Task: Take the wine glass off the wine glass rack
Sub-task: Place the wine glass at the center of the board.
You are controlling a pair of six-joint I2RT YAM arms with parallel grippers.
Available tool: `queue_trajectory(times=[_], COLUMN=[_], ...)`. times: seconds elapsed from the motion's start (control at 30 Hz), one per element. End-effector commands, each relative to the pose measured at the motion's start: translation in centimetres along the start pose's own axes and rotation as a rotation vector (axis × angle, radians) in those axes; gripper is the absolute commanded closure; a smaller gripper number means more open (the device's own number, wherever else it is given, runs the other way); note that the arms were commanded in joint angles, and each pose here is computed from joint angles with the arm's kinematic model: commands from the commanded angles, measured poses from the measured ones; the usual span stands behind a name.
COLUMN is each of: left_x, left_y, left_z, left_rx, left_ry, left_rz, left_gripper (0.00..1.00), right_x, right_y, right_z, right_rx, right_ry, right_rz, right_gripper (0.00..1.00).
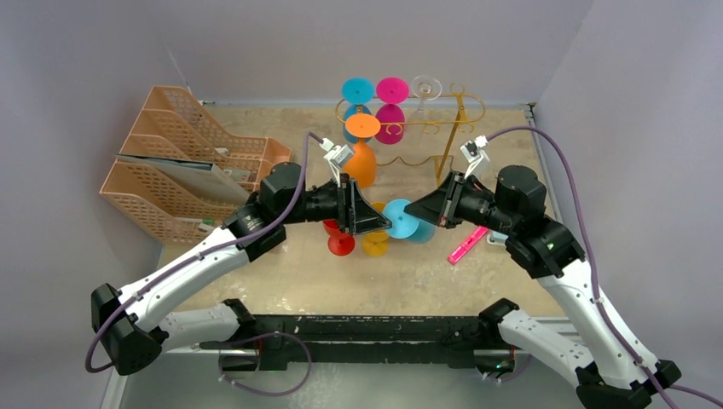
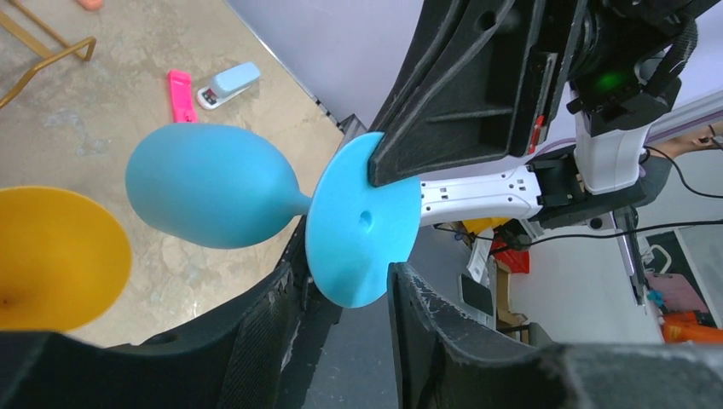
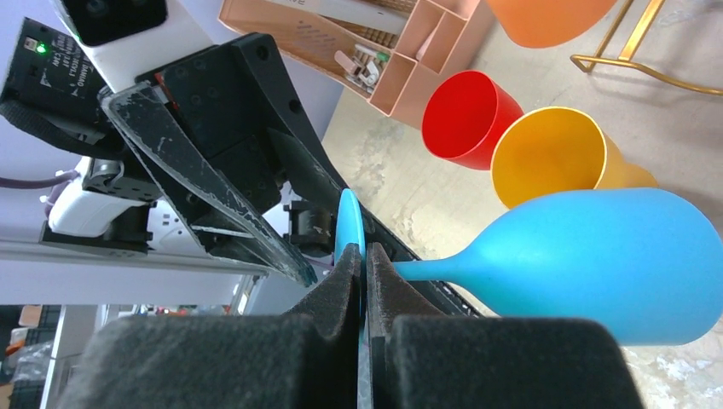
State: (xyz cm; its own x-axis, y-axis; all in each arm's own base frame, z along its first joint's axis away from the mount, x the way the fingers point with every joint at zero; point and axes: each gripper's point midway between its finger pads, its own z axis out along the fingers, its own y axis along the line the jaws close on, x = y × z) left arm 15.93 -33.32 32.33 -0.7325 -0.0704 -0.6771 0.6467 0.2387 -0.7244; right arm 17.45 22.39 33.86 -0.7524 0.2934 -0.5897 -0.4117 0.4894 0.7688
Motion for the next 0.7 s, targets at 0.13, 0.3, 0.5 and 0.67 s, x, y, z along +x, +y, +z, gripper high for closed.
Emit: queue_trajectory(times=[0.13,0.3,0.5,0.67], left_x=[-0.8,-0.2,0.3,0.9], left_y=[-2.4,-2.8,-2.9,-3.4], left_z=[0.8,0.8,0.7,0.9], left_rx=[0.142,0.161,0.179,0.222], left_ry=[-0.045,-0.021,-0.013,0.027], left_rz=[0.016,0.019,0.014,0.014], left_gripper=[0.62,0.80,0.86,0.62], right_x=[-0.9,-0.9,-0.9,-0.9], right_y=[1.4,1.4,1.5,1.6], right_z=[-0.8,-0.8,-0.9,-0.9], right_rx=[-0.040,-0.044,-0.054,-0.053], right_ry=[-0.043,-0.045,-0.055,-0.054], right_rz=[-0.034,-0.026,-0.028,-0.028], right_gripper=[1.00,1.00,1.00,1.00])
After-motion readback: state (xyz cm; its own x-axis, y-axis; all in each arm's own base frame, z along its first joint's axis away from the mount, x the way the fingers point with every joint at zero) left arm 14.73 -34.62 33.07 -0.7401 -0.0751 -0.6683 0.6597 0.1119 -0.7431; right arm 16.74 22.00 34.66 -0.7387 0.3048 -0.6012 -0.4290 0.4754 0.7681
